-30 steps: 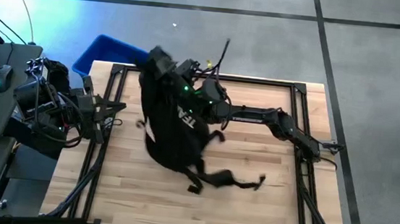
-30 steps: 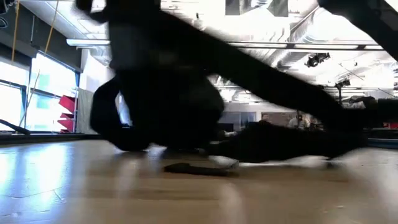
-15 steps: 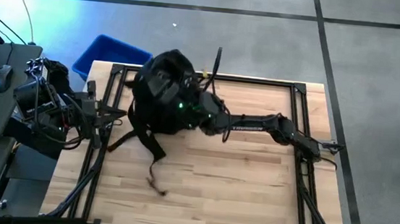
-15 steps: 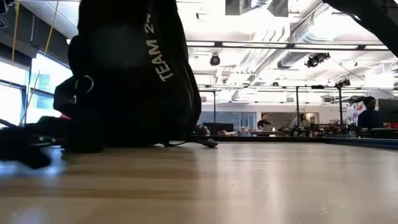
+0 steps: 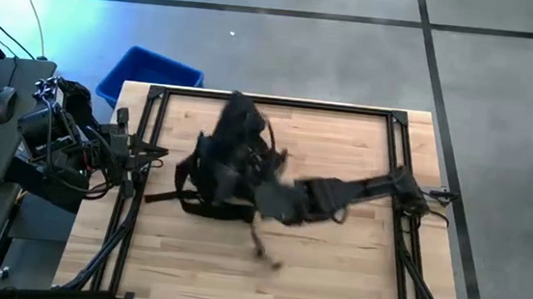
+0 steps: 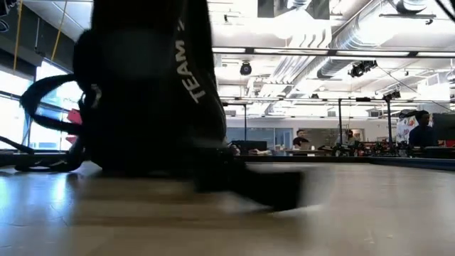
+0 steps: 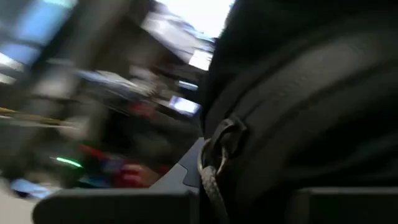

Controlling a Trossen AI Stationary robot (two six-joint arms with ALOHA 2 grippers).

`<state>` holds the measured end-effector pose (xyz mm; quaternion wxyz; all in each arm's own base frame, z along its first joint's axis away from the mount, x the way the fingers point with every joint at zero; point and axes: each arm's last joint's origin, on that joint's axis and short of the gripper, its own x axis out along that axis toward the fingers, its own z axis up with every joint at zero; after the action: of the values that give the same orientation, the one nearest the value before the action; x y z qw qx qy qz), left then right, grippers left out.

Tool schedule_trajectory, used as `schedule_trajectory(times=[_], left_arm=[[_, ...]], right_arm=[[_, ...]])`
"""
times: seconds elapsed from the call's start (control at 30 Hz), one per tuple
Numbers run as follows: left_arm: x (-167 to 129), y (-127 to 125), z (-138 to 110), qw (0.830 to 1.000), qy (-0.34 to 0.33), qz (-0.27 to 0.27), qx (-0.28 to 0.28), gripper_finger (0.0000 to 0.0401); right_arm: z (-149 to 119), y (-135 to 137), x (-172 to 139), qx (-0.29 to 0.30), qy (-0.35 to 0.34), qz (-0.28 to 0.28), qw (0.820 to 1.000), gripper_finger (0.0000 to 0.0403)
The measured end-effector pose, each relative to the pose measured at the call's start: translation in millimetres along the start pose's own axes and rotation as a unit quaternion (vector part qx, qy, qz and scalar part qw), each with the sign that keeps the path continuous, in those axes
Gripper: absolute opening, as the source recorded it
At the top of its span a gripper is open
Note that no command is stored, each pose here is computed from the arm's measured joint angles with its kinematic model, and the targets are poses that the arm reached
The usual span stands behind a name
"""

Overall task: Unpack backpack
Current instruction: Close the black backpack

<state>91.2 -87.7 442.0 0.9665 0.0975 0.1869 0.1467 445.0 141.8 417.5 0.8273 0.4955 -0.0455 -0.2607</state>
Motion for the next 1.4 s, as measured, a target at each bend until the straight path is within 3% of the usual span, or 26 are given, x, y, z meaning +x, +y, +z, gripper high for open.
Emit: schedule_trajectory(times=[0.17,0.37,0.47,0.63,0.73,0.8,0.87,1.0,1.13,1.3,1.4], left_arm=[[0.1,0.4,-0.3,1.0,0.001,0.002,0.011,0.0],[1.3,1.0,0.3,1.0,0.0,0.009,0.011,0.0],[4.2,2.0,0.8,1.0,0.005,0.017,0.006,0.0],[13.3,1.1,4.0,0.999,0.017,0.038,-0.01,0.0],[22.3,-3.7,9.3,0.999,0.027,0.034,-0.014,0.0],[30.8,-10.9,15.3,0.999,0.033,0.019,-0.009,0.0],[41.9,-18.9,22.6,0.999,0.035,-0.001,-0.001,0.0],[72.4,-32.4,31.8,0.998,0.054,-0.027,0.026,0.0],[111.5,-40.2,31.5,0.993,0.099,-0.031,0.047,0.0],[175.0,-49.4,24.1,0.983,0.16,-0.05,0.079,0.0],[218.6,-53.8,17.0,0.976,0.18,-0.071,0.1,0.0]], right_arm=[[-26.6,-37.7,-47.9,0.023,0.054,-0.17,0.984,0.0026],[-48.1,-66.2,-85.2,0.045,0.149,-0.332,0.93,0.0026],[-56.8,-71.1,-97.2,0.028,0.232,-0.383,0.894,0.0038],[-80.8,-81.2,-116.5,-0.037,0.363,-0.41,0.836,0.0038],[-97.2,-99.1,-126.1,-0.07,0.412,-0.451,0.789,0.0032],[-109.1,-111.5,-129.5,-0.072,0.435,-0.462,0.77,0.0031],[-118.3,-117.3,-128.7,-0.046,0.461,-0.432,0.774,0.003],[-116.7,-123.7,-137.0,0.03,0.469,-0.352,0.809,0.0029],[-92.2,-141.0,-168.3,0.06,0.42,-0.362,0.83,0.003],[-67.3,-162.3,-209.0,0.103,0.418,-0.378,0.819,0.0049],[-69.3,-178.4,-219.8,0.106,0.461,-0.391,0.789,0.0063]])
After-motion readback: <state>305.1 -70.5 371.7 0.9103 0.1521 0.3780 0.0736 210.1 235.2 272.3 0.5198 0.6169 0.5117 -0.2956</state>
